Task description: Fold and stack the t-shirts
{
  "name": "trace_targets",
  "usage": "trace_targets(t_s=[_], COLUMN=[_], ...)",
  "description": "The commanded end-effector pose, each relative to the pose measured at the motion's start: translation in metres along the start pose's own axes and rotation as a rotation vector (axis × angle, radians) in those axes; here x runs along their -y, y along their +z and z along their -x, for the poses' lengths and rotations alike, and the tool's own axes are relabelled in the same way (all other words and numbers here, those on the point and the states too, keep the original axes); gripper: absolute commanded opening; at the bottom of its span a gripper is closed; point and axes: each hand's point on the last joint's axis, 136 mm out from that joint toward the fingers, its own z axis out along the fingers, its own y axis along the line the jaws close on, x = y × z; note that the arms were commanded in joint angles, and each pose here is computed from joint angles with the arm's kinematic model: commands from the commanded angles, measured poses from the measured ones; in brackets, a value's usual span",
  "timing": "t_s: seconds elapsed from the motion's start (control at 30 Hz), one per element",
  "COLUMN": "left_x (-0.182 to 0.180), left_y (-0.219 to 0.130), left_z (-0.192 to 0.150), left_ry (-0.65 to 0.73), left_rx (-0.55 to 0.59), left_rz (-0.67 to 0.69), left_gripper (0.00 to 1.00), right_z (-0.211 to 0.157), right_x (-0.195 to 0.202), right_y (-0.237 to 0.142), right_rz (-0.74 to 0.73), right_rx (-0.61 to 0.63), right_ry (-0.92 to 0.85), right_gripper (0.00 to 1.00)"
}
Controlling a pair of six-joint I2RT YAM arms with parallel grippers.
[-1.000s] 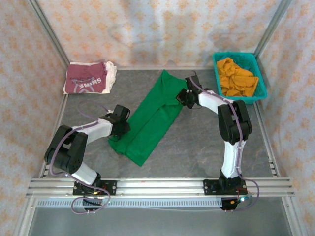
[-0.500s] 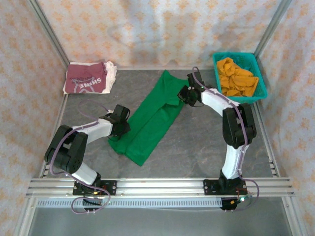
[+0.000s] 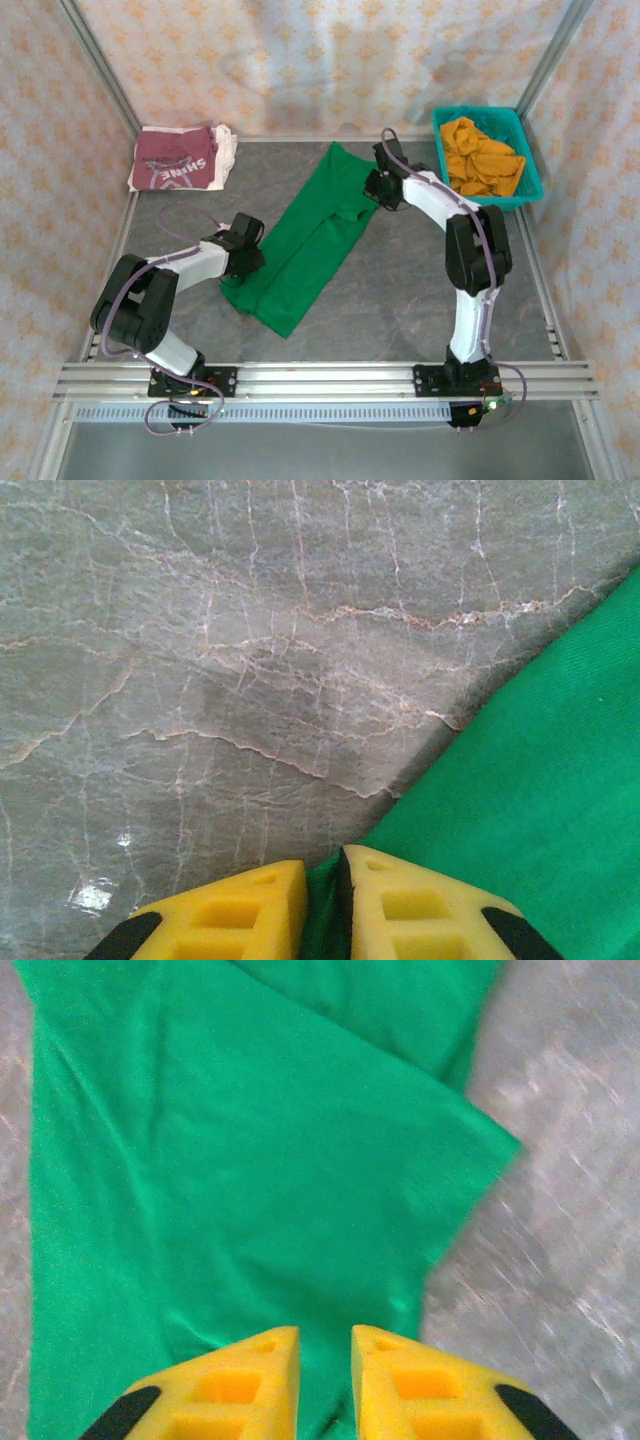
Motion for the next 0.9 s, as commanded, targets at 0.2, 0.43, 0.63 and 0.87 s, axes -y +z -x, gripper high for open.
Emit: trace_targets(t_s=[0.2, 0.43, 0.63, 0.87], left_x=[-0.027, -0.001, 0.04, 0.072], left_y=[0.015, 0.003, -0.059, -0.092], left_z=[-0.044, -0.056, -0.027, -0.002], left_ry=[0.021, 0.076, 0.119, 0.224], left_rx=[-0.145, -0.212, -0.13, -0.027], left_rz=[0.073, -0.071, -0.274, -0.433], left_gripper=[0.19, 0.19, 0.22, 0.26], right_z=[0.009, 0.003, 0.011, 0.071], right_x=[0.004, 0.003, -0.002, -0.063], right_y=[0.058, 0.1, 0.146, 0.161], right_rz=[-0.177, -0.18, -0.082, 0.25], right_rx=[-0.037, -0.078, -0.086, -0.025], right_ry=[-0.067, -0.027, 0.111, 0.219], right_gripper=[0.17, 0.17, 0.17, 0.18])
